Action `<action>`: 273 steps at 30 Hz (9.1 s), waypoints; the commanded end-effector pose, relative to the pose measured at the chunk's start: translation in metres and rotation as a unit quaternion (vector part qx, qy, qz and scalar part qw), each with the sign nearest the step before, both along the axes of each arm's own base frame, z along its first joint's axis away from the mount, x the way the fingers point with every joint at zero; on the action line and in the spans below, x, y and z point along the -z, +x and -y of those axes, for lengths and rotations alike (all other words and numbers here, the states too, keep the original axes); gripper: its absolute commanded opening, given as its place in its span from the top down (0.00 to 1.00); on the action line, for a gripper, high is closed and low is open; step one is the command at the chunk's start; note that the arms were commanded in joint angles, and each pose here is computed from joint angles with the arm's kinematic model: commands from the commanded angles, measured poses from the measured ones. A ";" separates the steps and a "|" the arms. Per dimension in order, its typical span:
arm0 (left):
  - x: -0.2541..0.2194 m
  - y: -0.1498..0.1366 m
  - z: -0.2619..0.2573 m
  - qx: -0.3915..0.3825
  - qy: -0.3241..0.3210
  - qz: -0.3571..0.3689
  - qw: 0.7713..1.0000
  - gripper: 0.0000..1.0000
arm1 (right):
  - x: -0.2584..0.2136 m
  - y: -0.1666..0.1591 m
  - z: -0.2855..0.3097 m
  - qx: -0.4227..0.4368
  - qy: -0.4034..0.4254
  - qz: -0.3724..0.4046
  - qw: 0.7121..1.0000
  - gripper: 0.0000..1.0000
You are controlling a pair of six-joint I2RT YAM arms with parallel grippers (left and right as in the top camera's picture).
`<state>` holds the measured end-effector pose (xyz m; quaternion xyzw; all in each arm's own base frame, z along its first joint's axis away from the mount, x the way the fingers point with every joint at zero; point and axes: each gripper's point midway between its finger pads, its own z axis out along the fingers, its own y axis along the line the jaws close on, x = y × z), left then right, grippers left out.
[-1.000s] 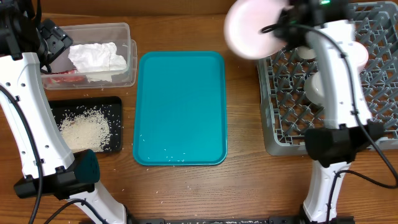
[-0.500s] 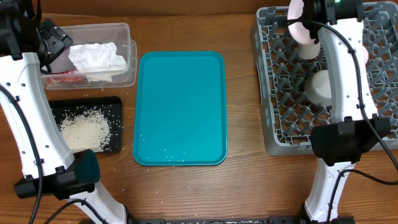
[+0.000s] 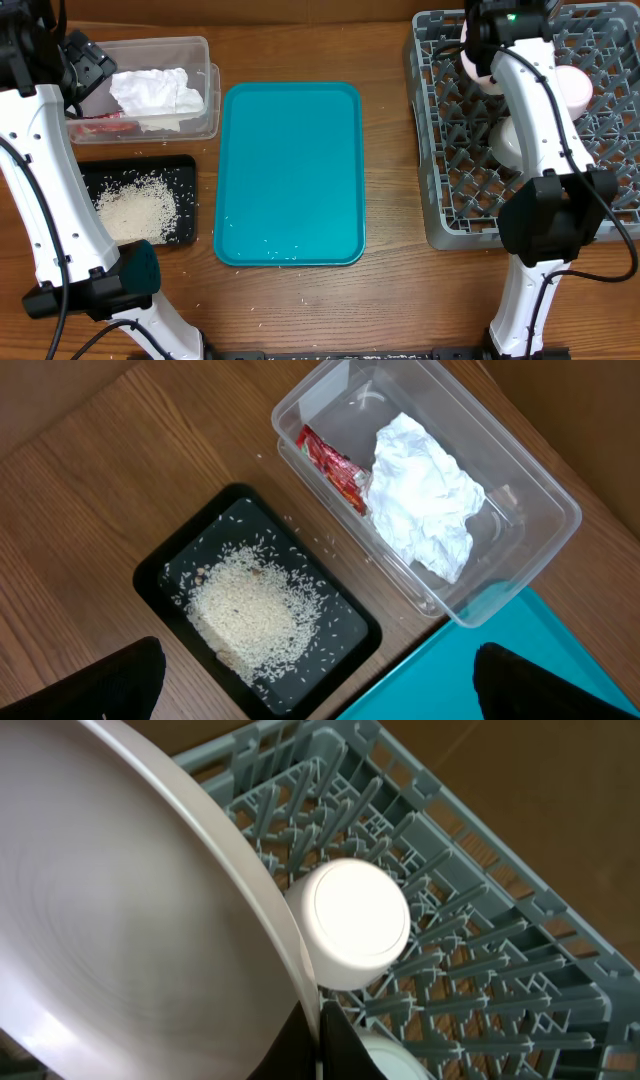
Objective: Sort waste into correct bins and load items into the dishwasher
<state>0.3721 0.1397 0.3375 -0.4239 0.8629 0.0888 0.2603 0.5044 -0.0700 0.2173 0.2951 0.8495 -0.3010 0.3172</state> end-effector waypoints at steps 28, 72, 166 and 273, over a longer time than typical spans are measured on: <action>0.004 0.001 -0.004 -0.002 0.006 -0.010 1.000 0.00 | -0.125 -0.032 -0.058 -0.111 0.171 0.130 0.970 0.00; 0.004 0.001 -0.004 -0.003 0.006 -0.010 1.000 0.00 | -0.171 -0.369 -0.101 -0.329 0.324 0.129 0.877 0.00; 0.005 0.002 -0.004 -0.003 0.006 -0.011 1.000 0.00 | 0.048 -0.258 -0.075 -0.371 0.139 0.424 0.815 0.00; 0.194 -0.124 0.146 0.350 0.151 0.399 0.834 0.00 | 0.048 -0.258 -0.075 -0.371 0.139 0.424 0.815 0.00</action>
